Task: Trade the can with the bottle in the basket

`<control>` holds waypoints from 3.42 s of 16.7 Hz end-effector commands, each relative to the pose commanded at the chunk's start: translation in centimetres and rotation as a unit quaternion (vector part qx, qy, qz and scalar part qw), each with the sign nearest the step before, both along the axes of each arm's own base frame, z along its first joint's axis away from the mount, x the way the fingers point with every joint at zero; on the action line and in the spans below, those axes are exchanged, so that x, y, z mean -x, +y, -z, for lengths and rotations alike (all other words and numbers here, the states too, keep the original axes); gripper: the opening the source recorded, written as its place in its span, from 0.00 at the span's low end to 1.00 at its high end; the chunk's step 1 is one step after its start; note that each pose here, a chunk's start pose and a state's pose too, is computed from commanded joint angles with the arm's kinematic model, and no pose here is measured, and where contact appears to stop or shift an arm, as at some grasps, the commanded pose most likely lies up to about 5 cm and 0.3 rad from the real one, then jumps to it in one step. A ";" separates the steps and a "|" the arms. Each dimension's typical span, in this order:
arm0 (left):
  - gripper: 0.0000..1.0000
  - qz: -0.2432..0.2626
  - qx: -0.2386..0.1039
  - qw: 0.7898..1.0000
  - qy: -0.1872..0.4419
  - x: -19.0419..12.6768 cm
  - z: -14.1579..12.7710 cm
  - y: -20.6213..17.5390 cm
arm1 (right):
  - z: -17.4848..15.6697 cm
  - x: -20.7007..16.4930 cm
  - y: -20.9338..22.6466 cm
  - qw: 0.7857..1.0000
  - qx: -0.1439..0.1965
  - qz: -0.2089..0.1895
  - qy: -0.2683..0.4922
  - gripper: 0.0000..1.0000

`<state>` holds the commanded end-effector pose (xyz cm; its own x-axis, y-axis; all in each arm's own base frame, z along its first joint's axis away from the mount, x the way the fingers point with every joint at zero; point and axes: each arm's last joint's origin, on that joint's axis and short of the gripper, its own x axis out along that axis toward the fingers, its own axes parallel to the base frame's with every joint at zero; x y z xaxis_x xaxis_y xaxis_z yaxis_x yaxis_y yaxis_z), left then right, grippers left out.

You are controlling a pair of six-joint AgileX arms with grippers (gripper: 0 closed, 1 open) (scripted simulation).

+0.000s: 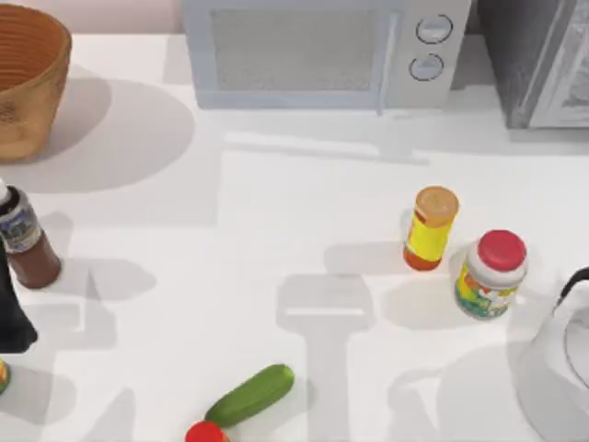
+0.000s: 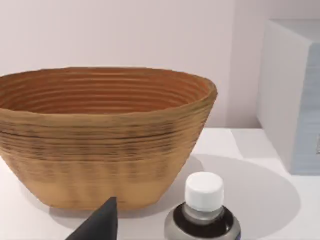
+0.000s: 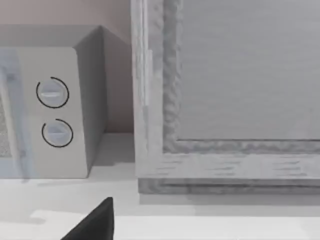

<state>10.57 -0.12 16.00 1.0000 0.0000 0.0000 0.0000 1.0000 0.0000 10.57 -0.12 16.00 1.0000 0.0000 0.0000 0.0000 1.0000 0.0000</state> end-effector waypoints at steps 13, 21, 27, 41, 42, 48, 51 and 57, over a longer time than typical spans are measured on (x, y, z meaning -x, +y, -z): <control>1.00 -0.009 0.010 0.987 0.162 -4.7 -12.8 0.7 | 0.0 0.0 0.0 1.000 0.000 0.000 0.000 1.00; 1.00 -0.002 0.016 0.922 0.386 -24.8 -19.2 3.5 | 0.0 0.0 0.0 1.000 0.000 0.000 0.000 1.00; 1.00 0.005 0.018 0.850 0.527 -37.5 -11.5 7.2 | 0.0 0.0 0.0 1.000 0.000 0.000 0.000 1.00; 1.00 0.024 0.013 0.776 0.630 -40.9 -2.9 11.2 | 0.0 0.0 0.0 1.000 0.000 0.000 0.000 1.00; 1.00 0.024 0.013 0.776 0.630 -40.9 -2.9 11.2 | 0.0 0.0 0.0 1.000 0.000 0.000 0.000 1.00; 1.00 0.024 0.013 0.775 0.631 -41.8 -0.3 10.9 | 0.0 0.0 0.0 1.000 0.000 0.000 0.000 1.00; 1.00 0.024 0.013 0.775 0.631 -42.4 2.1 10.9 | 0.0 0.0 0.0 1.000 0.000 0.000 0.000 1.00; 0.92 0.024 0.013 0.775 0.631 -42.5 2.8 10.9 | 0.0 0.0 0.0 1.000 0.000 0.000 0.000 1.00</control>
<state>53.09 10.78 13.21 0.2018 -0.0539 -0.9779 0.0202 0.9985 -0.0508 10.57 -0.12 16.00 1.0000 0.0000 0.0000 0.0000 1.0000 0.0000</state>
